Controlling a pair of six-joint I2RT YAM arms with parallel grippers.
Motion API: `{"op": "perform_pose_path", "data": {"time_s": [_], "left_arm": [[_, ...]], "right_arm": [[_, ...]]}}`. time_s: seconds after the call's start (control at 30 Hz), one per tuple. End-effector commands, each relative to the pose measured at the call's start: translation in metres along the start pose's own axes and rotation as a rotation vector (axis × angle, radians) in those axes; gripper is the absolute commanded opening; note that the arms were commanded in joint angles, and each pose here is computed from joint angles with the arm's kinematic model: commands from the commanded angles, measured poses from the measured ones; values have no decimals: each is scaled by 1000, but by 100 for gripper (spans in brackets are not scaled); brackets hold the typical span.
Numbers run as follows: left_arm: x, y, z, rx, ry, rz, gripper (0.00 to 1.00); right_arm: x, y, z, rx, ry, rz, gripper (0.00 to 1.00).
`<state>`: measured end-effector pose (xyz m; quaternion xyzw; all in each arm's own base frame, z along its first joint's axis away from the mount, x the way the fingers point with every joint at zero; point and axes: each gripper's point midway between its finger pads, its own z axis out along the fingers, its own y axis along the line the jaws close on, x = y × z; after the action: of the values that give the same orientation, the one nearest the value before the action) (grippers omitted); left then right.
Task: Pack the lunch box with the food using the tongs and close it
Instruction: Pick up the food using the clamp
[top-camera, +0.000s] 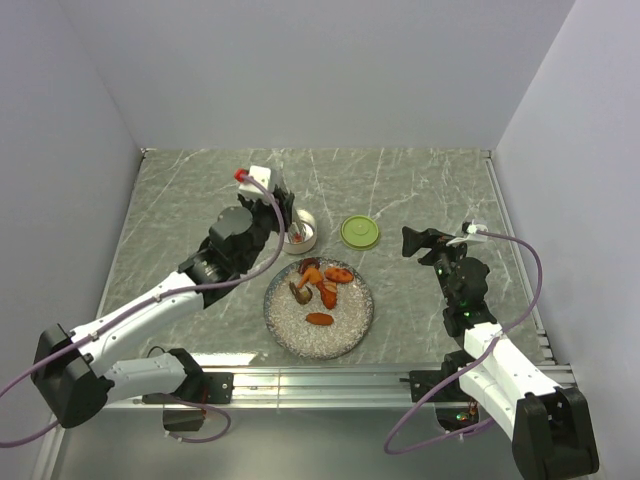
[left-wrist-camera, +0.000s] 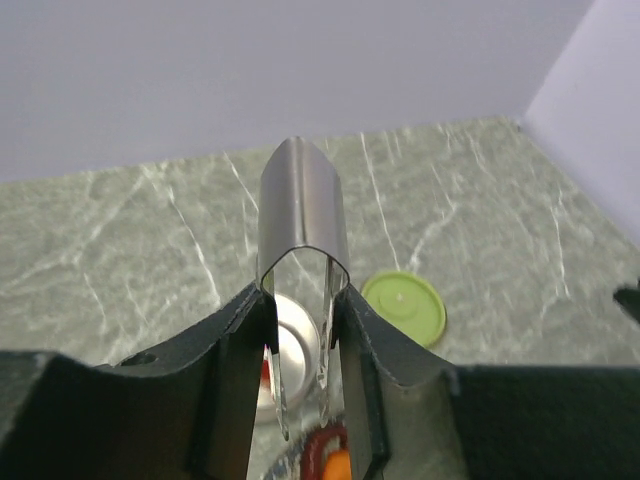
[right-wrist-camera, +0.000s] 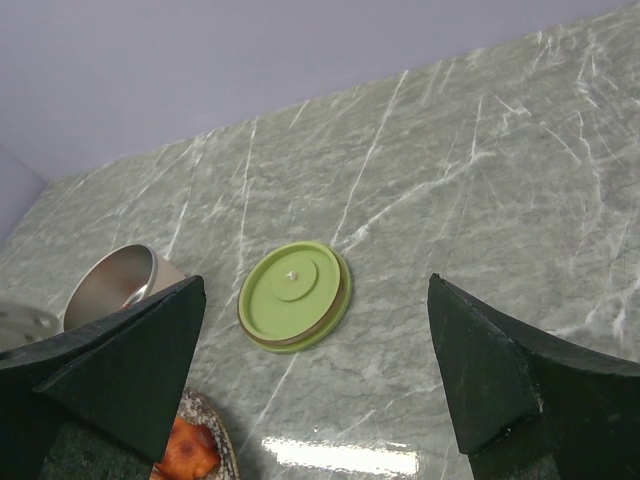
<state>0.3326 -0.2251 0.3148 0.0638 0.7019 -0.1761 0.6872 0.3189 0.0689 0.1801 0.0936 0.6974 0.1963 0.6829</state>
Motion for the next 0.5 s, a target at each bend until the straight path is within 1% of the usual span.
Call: {"op": "perform_pose_path", "data": {"time_s": [0.0,0.1,0.17,0.47], "left_arm": [[22,-11,-12,53,46,-10,39],[43,-17,-18,88,79,-6,40],[55,-13,-17,74,95,-5,40],[68,-14,-19,96,86,-2,41]], "right_arm": [[-28,13,5,-38,-74,-3,98],[-27,14,5,-39,-72,-2,98],[-27,13,5,-38,-74,0,98],[-26,13,4,-39,-72,-2,98]]}}
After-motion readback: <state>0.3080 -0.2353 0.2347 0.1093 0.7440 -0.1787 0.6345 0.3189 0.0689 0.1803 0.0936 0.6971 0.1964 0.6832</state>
